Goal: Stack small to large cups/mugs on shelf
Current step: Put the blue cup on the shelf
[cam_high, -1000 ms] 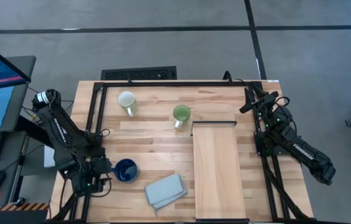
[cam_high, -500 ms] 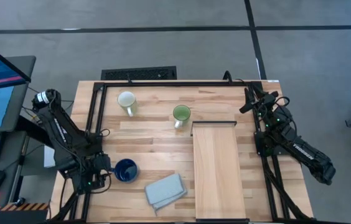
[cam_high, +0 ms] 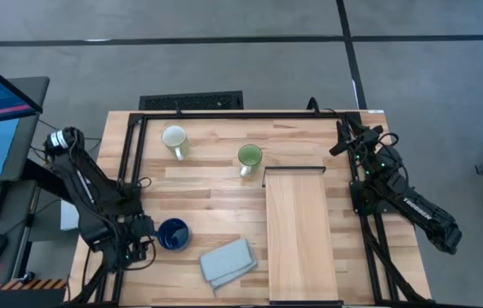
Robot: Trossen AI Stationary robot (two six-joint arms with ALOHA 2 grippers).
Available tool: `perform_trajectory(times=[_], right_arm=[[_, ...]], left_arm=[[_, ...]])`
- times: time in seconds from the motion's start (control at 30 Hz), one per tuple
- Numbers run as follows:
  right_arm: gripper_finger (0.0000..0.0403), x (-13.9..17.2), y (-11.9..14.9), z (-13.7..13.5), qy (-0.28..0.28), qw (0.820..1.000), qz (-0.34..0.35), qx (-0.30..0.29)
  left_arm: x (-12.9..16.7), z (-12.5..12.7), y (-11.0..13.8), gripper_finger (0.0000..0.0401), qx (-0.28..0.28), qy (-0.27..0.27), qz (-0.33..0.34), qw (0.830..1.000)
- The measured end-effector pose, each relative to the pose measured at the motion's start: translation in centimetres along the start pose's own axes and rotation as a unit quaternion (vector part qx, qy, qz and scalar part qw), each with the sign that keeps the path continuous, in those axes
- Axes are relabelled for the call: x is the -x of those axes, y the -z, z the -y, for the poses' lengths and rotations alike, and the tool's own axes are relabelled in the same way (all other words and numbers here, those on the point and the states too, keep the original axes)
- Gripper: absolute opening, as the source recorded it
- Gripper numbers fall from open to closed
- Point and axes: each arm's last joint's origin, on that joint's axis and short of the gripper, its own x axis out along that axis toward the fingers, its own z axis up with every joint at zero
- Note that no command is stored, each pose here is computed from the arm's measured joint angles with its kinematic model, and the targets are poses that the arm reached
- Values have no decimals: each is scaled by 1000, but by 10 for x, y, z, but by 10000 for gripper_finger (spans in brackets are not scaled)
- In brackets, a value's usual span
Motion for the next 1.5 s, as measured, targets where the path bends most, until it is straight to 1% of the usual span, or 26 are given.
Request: perform_trajectory(times=[0.13, 0.27, 0.4, 0.57, 0.87, 0.97, 1.17, 1.3, 1.4, 1.5], right_arm=[[235, 0, 0, 0, 0, 1000, 0, 0], [235, 0, 0, 0, 0, 1000, 0, 0], [235, 0, 0, 0, 0, 1000, 0, 0], [235, 0, 0, 0, 0, 1000, 0, 0], [235, 0, 0, 0, 0, 1000, 0, 0], [235, 0, 0, 0, 0, 1000, 0, -1], [235, 0, 0, 0, 0, 1000, 0, -13], [235, 0, 0, 0, 0, 1000, 0, -13], [235, 0, 0, 0, 0, 1000, 0, -13], [235, 0, 0, 0, 0, 1000, 0, -13]], left_arm=[[-2, 3, 1, 277, 9, 2, -6, 1000], [-2, 3, 0, 277, 1, 1, 8, 1000], [-1, 1, 1, 277, 5, -5, 4, 1000], [-1, 1, -1, 277, -17, -12, 28, 999], [0, 0, 0, 277, -20, -10, 29, 999], [1, 1, 0, 277, -12, -4, 29, 999], [1, 2, 1, 277, 27, 9, 5, 1000], [0, 2, 1, 277, 27, 7, 6, 1000], [-9, 0, 6, 272, 37, 6, 6, 999], [-17, 1, 10, 262, 54, 22, 7, 998]])
